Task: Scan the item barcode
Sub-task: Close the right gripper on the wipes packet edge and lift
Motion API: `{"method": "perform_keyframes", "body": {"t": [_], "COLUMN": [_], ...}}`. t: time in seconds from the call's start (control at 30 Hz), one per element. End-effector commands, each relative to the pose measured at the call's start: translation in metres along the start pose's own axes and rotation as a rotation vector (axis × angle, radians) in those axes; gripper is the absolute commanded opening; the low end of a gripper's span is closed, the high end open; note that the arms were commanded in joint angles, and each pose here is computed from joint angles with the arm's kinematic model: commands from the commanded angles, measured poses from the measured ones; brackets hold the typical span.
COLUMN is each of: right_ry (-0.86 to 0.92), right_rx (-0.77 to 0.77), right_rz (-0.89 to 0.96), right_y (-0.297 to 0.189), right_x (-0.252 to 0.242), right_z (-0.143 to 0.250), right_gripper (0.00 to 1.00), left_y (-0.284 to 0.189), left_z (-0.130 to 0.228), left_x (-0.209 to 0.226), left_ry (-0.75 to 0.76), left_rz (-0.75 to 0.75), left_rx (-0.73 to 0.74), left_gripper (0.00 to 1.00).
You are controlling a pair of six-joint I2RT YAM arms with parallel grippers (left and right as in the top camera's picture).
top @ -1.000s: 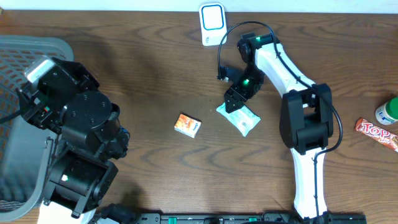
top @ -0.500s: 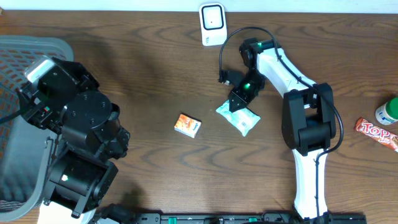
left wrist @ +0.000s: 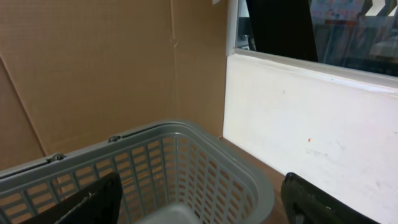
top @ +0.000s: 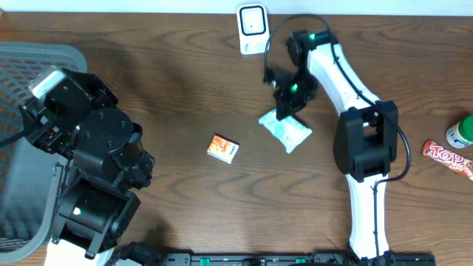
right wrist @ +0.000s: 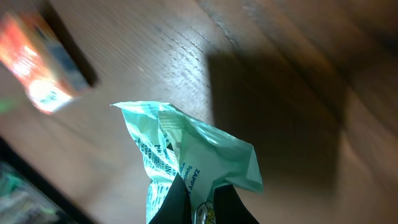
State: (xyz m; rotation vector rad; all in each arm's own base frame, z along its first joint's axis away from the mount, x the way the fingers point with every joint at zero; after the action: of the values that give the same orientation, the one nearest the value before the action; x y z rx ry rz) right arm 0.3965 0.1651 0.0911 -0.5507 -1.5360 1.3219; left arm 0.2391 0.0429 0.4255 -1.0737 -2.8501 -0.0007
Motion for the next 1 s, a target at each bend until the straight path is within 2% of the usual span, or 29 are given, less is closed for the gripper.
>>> {"method": "perform_keyframes", "body": {"t": [0.0, 0.1, 0.27, 0.33, 0.5, 0.7, 0.97], "right_ry": [0.252, 0.397, 0.412, 0.404, 0.372, 0.386, 0.314], "right_rx": [-0.032, 0.026, 0.027, 0.025, -0.004, -0.102, -0.253], "right_rz": [-0.030, -0.172, -0.439, -0.484, -0.447, -0.289, -0.352], "right_y": [-0.023, -0.036, -0.051, -0.055, -0.066, -0.101, -0.162], "right_x": [0.013, 0.039, 0.080, 0.089, 0.097, 0.097, 0.135], "right_z": [-0.003, 0.008, 0.003, 0.002, 0.008, 0.027, 0.059], "right_gripper": [0.01, 0.01, 0.01, 0.02, 0.02, 0.01, 0.01], "left_y": [0.001, 0.001, 0.001, 0.001, 0.001, 0.001, 0.001], "left_z": [0.000, 0.000, 0.000, 0.000, 0.000, 0.000, 0.000], "left_x": [0.003, 0.003, 0.003, 0.003, 0.003, 0.003, 0.003], "left_ry": [0.010, 0.010, 0.010, 0.010, 0.010, 0.010, 0.010], "left_rz": [-0.020, -0.020, -0.020, -0.020, -0.020, -0.020, -0.020], "left_rx": [-0.001, -0.001, -0.001, -0.001, -0.001, -0.001, -0.001], "left_gripper": [0.82, 0.82, 0.82, 0.82, 0.82, 0.82, 0.82]}}
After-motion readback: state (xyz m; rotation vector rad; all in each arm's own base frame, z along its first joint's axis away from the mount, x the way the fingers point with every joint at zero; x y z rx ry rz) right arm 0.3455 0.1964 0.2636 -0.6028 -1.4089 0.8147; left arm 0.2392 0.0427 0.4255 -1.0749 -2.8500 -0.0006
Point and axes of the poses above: each gripper's point midway between its finger pads, its own y axis out along the fingers, its own x axis along the line the jaws close on, z = x × y, the point moved 3 cm from there along -y, back along the fingers, and after that the axes turned 7 degrees about y, right-handed, at the moved point
